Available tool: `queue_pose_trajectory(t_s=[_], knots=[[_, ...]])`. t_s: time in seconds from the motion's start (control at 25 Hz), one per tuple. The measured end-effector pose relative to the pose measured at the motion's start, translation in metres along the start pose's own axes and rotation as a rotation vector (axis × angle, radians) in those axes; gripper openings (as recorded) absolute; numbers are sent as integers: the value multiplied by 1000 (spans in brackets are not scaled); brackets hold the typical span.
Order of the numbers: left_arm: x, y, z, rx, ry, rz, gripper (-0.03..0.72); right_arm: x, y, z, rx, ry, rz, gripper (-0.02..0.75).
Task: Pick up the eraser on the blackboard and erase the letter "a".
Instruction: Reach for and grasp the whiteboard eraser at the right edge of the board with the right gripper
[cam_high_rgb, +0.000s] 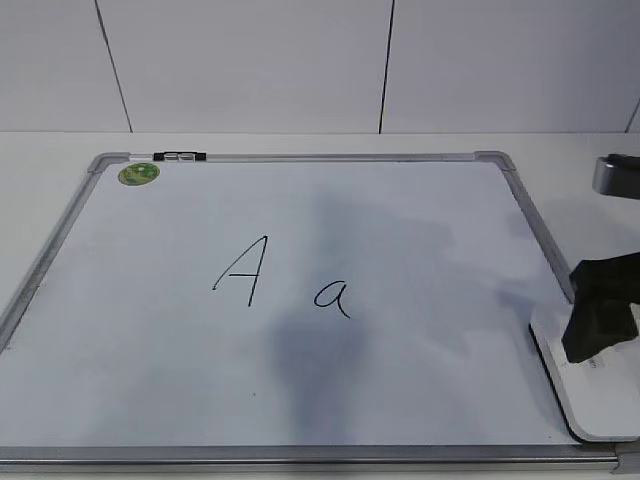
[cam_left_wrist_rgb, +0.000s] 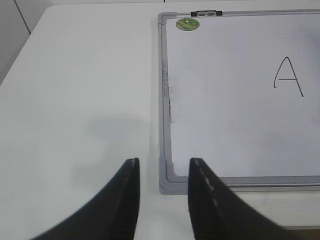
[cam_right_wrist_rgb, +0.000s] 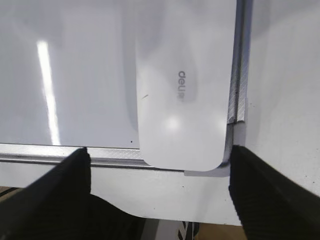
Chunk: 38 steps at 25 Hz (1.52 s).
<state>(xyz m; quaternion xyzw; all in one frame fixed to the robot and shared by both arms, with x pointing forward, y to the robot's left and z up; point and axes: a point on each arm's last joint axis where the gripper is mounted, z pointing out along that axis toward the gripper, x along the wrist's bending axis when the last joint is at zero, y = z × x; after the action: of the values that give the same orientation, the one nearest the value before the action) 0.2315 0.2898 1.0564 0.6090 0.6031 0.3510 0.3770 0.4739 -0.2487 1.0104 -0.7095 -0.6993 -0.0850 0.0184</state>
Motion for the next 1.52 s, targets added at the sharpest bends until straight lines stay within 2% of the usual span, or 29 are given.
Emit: queue_pose_trajectory(t_s=[0.2, 0.64, 1.36, 1.52], knots=[[0, 0, 0, 0, 0, 0, 235, 6, 6, 16, 29, -33, 27, 671], [0, 0, 0, 0, 0, 0, 235, 1, 16, 36, 55, -94, 67, 671], [0, 0, 0, 0, 0, 0, 235, 0, 30, 39, -6, -116, 44, 671], [0, 0, 0, 0, 0, 0, 235, 0, 37, 42, 14, -131, 39, 671]])
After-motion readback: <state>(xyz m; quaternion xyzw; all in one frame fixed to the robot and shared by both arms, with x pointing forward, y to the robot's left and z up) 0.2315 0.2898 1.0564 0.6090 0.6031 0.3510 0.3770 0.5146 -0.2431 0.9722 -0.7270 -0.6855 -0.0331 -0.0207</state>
